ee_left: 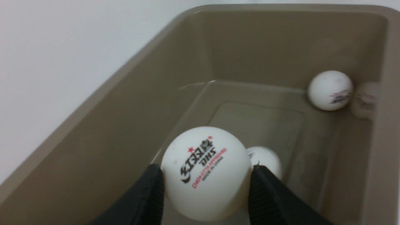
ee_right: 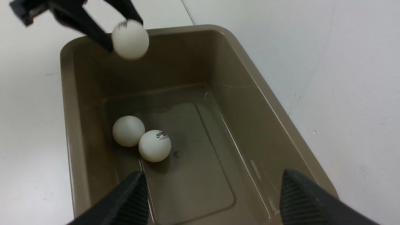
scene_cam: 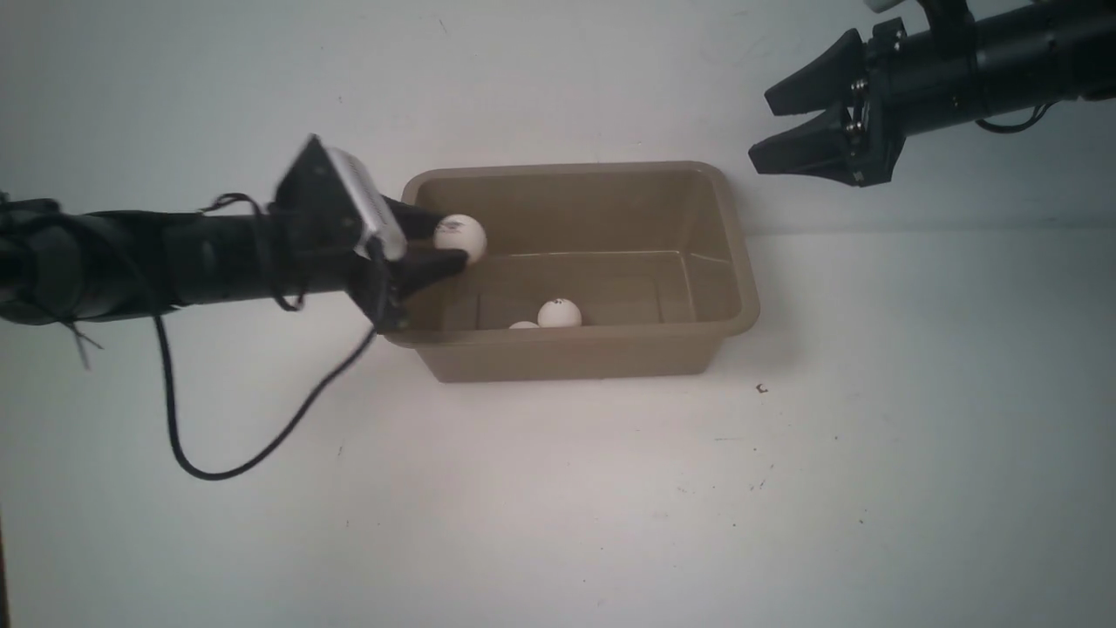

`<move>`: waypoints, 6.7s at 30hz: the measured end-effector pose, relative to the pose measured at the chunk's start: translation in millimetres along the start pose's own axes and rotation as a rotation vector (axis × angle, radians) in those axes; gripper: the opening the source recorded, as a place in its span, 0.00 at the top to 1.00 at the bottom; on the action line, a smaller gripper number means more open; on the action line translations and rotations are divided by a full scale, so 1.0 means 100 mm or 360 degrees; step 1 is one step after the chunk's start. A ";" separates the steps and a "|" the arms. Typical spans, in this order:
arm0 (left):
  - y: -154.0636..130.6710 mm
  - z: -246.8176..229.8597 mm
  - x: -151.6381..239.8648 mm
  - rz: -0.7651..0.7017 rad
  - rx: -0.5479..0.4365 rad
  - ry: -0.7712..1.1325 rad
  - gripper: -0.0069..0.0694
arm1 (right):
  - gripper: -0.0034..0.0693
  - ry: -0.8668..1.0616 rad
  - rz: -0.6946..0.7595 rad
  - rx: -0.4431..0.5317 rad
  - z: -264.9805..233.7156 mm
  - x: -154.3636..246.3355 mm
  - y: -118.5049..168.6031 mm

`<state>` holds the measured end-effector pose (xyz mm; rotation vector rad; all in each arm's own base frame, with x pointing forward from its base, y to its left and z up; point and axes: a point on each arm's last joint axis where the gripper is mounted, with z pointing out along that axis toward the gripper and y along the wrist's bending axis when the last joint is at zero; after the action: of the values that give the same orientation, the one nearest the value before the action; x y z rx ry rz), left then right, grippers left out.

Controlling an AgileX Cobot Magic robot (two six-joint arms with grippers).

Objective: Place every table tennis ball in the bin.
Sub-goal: Use the left arm to put the table tennis ball into the box, then use the left arm to clamp the table tennis ball closest to it

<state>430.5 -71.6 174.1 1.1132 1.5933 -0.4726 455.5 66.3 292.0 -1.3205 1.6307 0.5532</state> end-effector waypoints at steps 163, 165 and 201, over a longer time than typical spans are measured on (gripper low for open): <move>0.74 0.30 1.09 -0.0147 -0.0260 0.0171 0.26 | 0.25 -0.0017 0.0086 0.0004 0.00 -0.01 0.00; 0.74 0.30 1.08 -0.0144 -0.0258 0.0168 0.28 | 0.25 -0.0017 0.0086 0.0004 0.00 -0.01 0.00; 0.89 0.06 0.93 -0.0090 -0.0297 0.0085 0.38 | 0.37 -0.0016 0.0086 0.0004 0.00 -0.01 0.00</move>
<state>510.8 5.3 109.0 0.9484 1.6823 -0.3259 455.7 66.7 292.8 -1.2730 1.6625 0.5893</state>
